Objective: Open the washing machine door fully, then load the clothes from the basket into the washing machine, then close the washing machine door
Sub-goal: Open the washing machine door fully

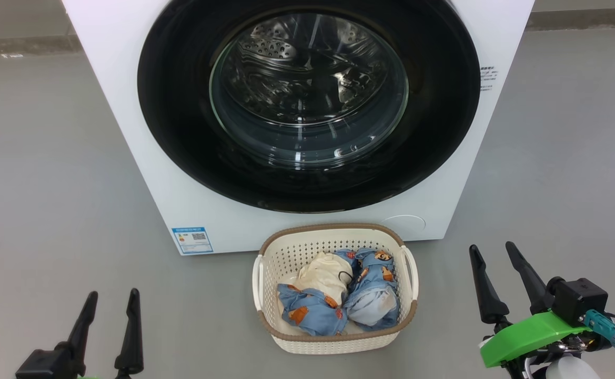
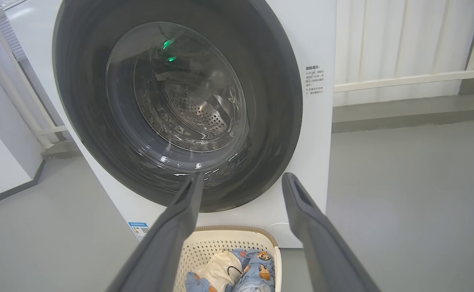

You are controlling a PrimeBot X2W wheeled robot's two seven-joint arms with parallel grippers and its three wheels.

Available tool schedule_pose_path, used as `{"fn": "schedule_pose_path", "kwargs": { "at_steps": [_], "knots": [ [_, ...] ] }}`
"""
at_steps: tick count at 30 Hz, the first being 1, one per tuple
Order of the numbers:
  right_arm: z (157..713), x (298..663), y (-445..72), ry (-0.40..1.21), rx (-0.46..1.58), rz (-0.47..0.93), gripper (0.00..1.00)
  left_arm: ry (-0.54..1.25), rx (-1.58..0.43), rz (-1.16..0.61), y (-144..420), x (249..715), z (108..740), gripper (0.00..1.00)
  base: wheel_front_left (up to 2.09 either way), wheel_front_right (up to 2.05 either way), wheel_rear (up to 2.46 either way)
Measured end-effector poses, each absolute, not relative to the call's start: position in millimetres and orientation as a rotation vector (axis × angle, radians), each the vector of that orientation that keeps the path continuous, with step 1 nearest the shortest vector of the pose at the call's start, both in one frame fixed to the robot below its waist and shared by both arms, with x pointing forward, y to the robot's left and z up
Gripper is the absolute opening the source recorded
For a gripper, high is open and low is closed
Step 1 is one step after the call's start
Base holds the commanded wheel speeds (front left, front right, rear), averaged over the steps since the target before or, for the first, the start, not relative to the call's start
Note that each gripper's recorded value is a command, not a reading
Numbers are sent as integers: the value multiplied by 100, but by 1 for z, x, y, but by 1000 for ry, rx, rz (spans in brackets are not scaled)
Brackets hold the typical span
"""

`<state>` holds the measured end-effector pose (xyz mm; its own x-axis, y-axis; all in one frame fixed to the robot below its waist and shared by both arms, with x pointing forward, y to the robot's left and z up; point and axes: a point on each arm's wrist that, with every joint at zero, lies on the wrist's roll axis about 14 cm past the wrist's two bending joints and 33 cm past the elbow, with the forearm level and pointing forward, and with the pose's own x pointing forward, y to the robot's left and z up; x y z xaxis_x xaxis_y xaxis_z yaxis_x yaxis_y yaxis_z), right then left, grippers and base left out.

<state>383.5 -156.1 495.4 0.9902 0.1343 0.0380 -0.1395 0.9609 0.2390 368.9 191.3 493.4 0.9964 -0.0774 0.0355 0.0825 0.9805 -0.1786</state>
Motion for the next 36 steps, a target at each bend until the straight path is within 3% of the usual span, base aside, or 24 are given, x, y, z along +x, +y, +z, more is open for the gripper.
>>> {"fn": "schedule_pose_path", "kwargs": {
  "at_steps": [13,36],
  "knots": [
    [496,382,-162,-27,254,115,100,-19,-156,-72,194,373,490,100,57,57,-114],
    [492,385,-171,-20,258,84,100,-27,-175,-78,188,383,492,100,122,122,-243]
  ]
}}
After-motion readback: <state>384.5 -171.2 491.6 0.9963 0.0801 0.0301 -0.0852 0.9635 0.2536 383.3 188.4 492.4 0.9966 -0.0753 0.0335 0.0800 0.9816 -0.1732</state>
